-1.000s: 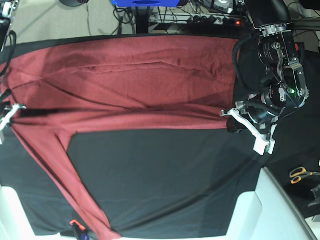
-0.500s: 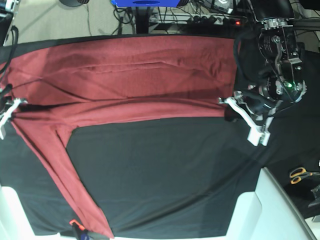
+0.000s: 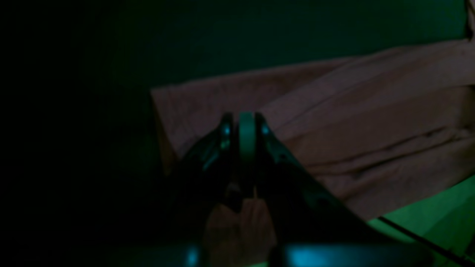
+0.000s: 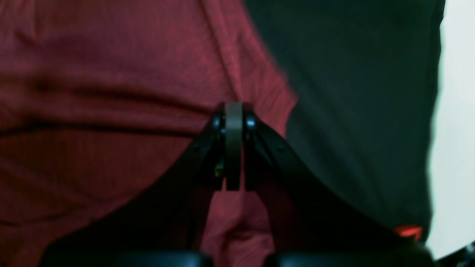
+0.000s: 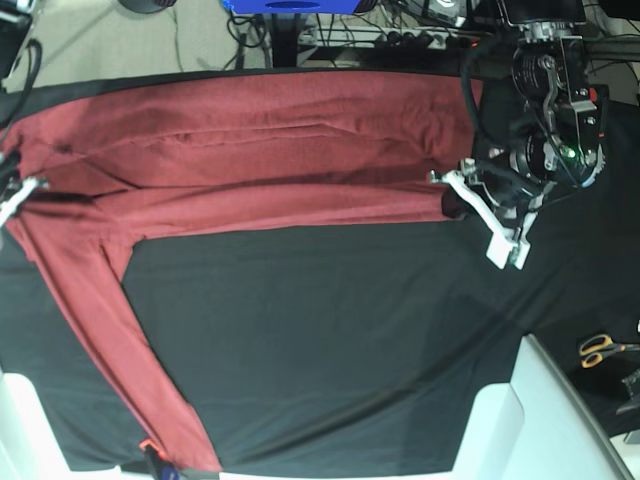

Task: Fold the T-shirt properly
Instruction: 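Lift the hem with both grippers and fold it toward the collar, then open both grippers and move the left gripper inward over the fold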

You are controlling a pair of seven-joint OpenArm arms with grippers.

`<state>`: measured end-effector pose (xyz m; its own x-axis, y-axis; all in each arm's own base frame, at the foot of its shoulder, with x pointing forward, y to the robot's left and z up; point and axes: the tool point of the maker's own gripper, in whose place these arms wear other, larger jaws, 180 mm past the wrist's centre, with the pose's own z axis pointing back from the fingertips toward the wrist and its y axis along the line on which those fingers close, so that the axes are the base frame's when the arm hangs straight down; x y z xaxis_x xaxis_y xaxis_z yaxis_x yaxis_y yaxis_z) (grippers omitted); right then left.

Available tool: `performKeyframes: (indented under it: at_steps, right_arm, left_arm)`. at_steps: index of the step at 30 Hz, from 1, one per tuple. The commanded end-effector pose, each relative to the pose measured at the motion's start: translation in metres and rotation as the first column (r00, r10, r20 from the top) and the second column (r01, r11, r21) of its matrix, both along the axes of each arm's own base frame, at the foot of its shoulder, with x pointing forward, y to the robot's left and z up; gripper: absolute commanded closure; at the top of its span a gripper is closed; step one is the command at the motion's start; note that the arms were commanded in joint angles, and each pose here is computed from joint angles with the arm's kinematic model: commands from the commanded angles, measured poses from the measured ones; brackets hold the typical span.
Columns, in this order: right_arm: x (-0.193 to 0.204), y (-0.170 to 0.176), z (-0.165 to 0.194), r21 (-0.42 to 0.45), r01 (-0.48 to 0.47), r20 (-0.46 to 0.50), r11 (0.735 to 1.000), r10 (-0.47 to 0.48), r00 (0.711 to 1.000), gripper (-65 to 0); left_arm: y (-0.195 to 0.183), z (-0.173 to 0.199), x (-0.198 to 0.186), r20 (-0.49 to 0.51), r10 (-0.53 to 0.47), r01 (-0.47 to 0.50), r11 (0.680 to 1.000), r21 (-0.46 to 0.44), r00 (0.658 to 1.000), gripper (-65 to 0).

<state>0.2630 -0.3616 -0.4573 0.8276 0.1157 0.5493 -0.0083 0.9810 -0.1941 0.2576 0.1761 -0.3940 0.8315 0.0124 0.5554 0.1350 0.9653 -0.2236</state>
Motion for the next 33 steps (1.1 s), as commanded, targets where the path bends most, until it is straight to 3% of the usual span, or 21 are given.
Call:
performKeyframes:
  at_steps: [1,12,22,24,26,29,33]
  right_arm:
    - [0.012,-0.009,0.015,-0.02,0.006,0.052,1.0,-0.004,0.999,0.0]
    - [0.001,-0.001,0.004,0.001,0.01,0.027,1.0,-0.01,1.0,0.0]
    - [0.002,0.001,0.003,0.004,0.013,0.028,1.0,-0.014,1.0,-0.8]
    - [0.002,0.001,0.002,0.005,0.014,0.026,1.0,-0.014,1.0,-6.6]
    - [0.0,0.0,0.003,-0.001,0.019,0.0,1.0,-0.019,1.0,-18.2]
    - [0.017,0.0,0.029,-0.037,-0.003,0.06,0.999,0.005,0.998,-33.0]
    - [0.045,0.003,0.066,-0.088,-0.038,0.151,0.995,0.051,0.987,-35.4]
  left_arm:
    - [-0.002,0.009,0.008,0.043,-0.007,0.007,1.0,-0.005,0.999,0.0]
    - [-0.017,0.0,0.005,0.076,-0.022,0.025,0.999,-0.034,0.997,0.0]
    - [0.001,-0.01,0.001,0.042,-0.035,0.032,0.998,0.059,0.999,0.0]
    - [0.0,-0.01,0.001,0.042,-0.034,0.032,0.998,0.056,0.999,0.0]
    - [0.0,-0.009,0.001,0.044,-0.034,0.032,0.998,0.055,0.998,0.0]
    - [0.0,-0.009,0.001,0.045,-0.034,0.032,0.998,0.053,0.998,0.0]
    - [0.0,-0.009,0.001,0.045,-0.034,0.032,0.998,0.053,0.998,0.0]
